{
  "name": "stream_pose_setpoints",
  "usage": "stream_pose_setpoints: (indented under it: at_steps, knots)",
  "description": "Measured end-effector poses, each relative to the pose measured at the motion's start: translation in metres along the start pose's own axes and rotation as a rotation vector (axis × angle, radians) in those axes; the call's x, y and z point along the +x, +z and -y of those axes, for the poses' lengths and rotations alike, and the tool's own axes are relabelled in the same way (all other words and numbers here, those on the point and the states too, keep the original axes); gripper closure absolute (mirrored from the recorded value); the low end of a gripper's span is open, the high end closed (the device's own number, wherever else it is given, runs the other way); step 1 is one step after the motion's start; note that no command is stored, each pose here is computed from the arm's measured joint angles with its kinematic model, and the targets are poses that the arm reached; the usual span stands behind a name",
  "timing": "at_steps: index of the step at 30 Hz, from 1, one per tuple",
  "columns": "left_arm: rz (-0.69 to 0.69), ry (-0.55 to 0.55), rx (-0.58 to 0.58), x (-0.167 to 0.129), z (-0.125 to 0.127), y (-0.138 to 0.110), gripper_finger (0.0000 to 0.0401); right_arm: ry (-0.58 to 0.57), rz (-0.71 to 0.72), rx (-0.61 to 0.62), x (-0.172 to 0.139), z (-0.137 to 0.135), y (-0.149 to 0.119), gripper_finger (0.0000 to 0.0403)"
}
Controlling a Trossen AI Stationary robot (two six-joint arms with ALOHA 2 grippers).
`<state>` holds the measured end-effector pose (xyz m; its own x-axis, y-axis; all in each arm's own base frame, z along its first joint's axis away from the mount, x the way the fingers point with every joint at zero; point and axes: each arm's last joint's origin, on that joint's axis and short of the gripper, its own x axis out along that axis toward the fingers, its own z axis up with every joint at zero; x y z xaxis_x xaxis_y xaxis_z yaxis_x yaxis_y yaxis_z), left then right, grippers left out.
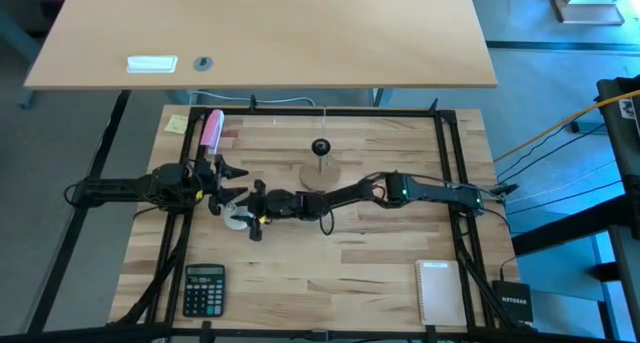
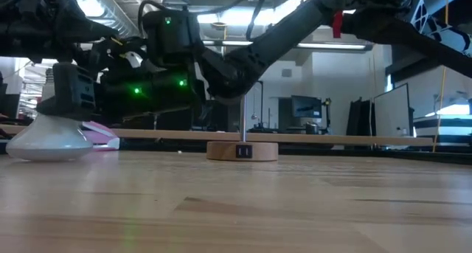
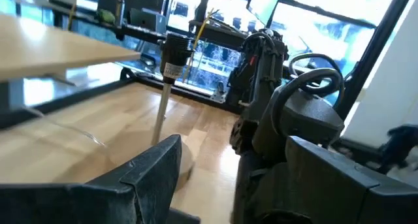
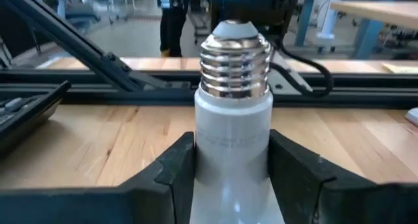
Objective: Screw lightbulb
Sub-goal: Insert the white lightbulb into the brown lamp
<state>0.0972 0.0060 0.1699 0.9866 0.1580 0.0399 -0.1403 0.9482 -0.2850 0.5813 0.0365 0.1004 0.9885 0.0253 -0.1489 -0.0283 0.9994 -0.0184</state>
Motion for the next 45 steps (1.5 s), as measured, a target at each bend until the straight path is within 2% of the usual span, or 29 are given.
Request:
stream_pose_setpoints:
  at_steps: [5, 7, 9, 13, 17, 19, 24, 26, 29, 32, 37, 41, 45]
  knots:
    - [0.0, 0.0, -0.05, 0.0, 0.0, 0.0, 0.0136, 0.047, -0.083, -0.105, -0.01, -0.001, 0.035, 0.0243]
    - [0.004, -0.001, -0.05, 0.0, 0.001, 0.002, 0.0136, 0.107, -0.136, -0.162, -0.019, -0.002, 0.054, 0.0243]
    - [0.021, -0.003, -0.052, -0.001, 0.002, 0.007, 0.0136, 0.168, -0.22, -0.195, -0.029, -0.005, 0.07, 0.0244]
    - [0.041, 0.016, -0.055, -0.003, 0.004, 0.018, 0.0136, 0.204, -0.36, -0.266, -0.051, -0.009, 0.094, 0.0244]
    - [-0.076, 0.135, -0.101, -0.004, 0.004, 0.027, 0.0136, 0.195, -0.506, -0.33, -0.08, -0.01, 0.121, 0.0244]
    - [-0.137, 0.162, -0.123, -0.002, 0.007, 0.035, 0.0136, 0.182, -0.591, -0.341, -0.092, -0.007, 0.127, 0.0244]
    - [-0.301, 0.196, -0.136, 0.018, 0.019, 0.053, 0.0136, 0.143, -0.792, -0.349, -0.112, -0.004, 0.119, 0.0244]
    - [-0.397, 0.207, -0.134, 0.03, 0.026, 0.056, 0.0136, 0.125, -0.859, -0.313, -0.12, -0.004, 0.112, 0.0244]
    - [-0.585, 0.248, -0.127, 0.046, 0.037, 0.052, 0.0136, 0.09, -0.955, -0.264, -0.13, -0.006, 0.095, 0.0244]
    - [-0.694, 0.27, -0.104, 0.065, 0.045, 0.042, 0.0136, 0.031, -0.956, -0.271, -0.131, -0.01, 0.085, 0.0244]
    - [-0.66, 0.244, -0.161, 0.094, 0.056, 0.028, 0.0136, -0.047, -0.916, -0.268, -0.129, -0.008, 0.085, 0.0244]
    - [-0.664, 0.281, -0.231, 0.106, 0.057, 0.016, 0.0136, -0.095, -0.901, -0.291, -0.128, -0.006, 0.086, 0.0244]
    - [-0.614, 0.317, -0.287, 0.117, 0.058, 0.009, 0.0136, -0.096, -0.892, -0.293, -0.128, -0.006, 0.087, 0.0244]
